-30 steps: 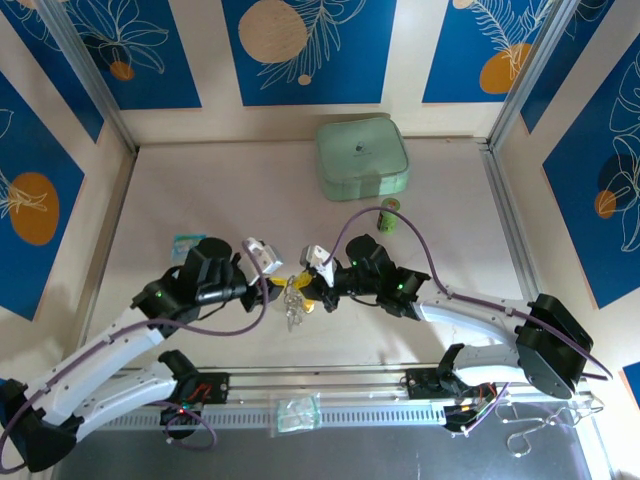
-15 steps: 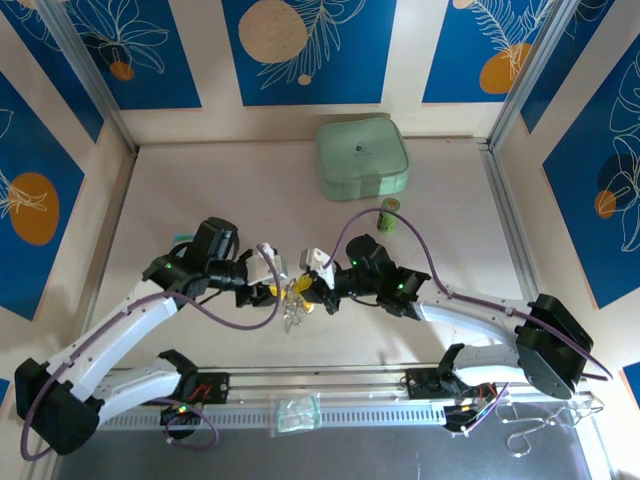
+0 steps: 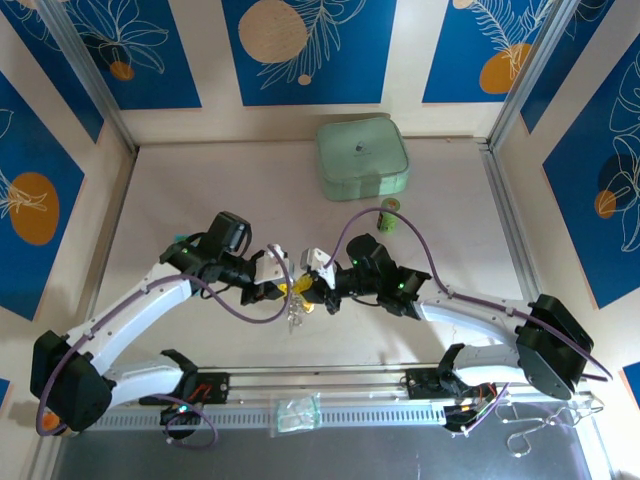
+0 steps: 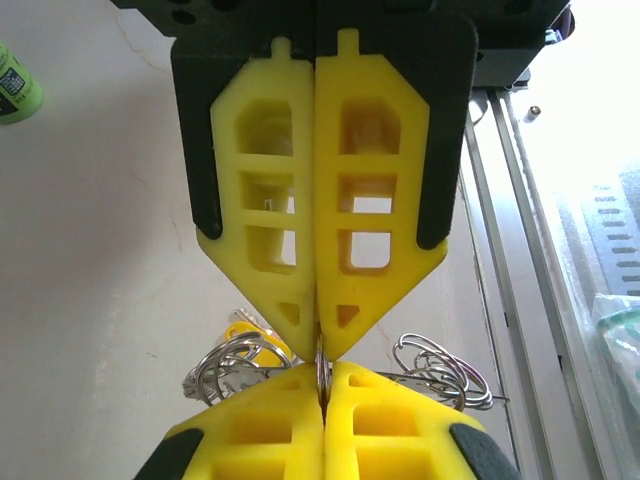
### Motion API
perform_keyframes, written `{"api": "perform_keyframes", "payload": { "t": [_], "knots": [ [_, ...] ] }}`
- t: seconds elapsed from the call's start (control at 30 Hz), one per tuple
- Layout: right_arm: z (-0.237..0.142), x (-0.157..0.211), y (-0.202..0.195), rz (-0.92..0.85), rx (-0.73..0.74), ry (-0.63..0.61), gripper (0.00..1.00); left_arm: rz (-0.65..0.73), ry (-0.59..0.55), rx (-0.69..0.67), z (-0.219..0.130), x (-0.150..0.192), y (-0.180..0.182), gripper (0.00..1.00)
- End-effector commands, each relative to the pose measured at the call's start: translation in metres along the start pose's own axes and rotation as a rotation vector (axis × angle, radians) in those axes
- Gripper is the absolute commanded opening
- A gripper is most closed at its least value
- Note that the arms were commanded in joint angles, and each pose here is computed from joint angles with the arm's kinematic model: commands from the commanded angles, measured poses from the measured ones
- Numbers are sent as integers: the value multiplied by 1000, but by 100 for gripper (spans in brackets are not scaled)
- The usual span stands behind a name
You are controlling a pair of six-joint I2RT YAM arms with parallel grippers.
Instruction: Put the keys on the keyring
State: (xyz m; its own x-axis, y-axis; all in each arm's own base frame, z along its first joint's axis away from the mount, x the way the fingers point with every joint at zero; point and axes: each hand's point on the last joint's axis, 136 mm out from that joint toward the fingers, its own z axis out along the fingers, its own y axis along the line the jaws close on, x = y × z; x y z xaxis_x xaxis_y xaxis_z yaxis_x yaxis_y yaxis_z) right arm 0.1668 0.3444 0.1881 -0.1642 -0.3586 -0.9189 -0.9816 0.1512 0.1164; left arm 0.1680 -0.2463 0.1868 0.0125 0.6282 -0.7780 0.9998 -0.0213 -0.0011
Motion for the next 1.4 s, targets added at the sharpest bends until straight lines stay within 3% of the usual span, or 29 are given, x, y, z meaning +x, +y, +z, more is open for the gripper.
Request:
{"api": "perform_keyframes", "payload": {
  "t": [0.0,0.1,0.37,0.57,0.67,0.93,1.2,1.37],
  "knots": [
    [-14,-19,-7,46,28,-52,36,-25,-73,6,-11,-21,-3,0],
    [-28,-20,-11,75,68,-33,44,-170,-123,-91,-15,-29,14,0],
    [-60,-21,18,110,55,8,43,-723,-247,-396,-40,-22,54,0],
    [-41,-15,57,62,-19,47,43,-1141,-243,-483,-49,-4,61,0],
    [-20,-15,63,52,-23,16,44,-1283,-210,-508,-54,2,59,0],
    [20,-14,36,94,95,-64,47,-1510,-196,-530,-61,9,51,0],
    [35,-20,2,-51,271,-166,50,-1644,-126,-530,-58,12,48,0],
    [47,-17,-12,-37,310,-201,55,-1670,-118,-502,-52,11,49,0]
  ]
}}
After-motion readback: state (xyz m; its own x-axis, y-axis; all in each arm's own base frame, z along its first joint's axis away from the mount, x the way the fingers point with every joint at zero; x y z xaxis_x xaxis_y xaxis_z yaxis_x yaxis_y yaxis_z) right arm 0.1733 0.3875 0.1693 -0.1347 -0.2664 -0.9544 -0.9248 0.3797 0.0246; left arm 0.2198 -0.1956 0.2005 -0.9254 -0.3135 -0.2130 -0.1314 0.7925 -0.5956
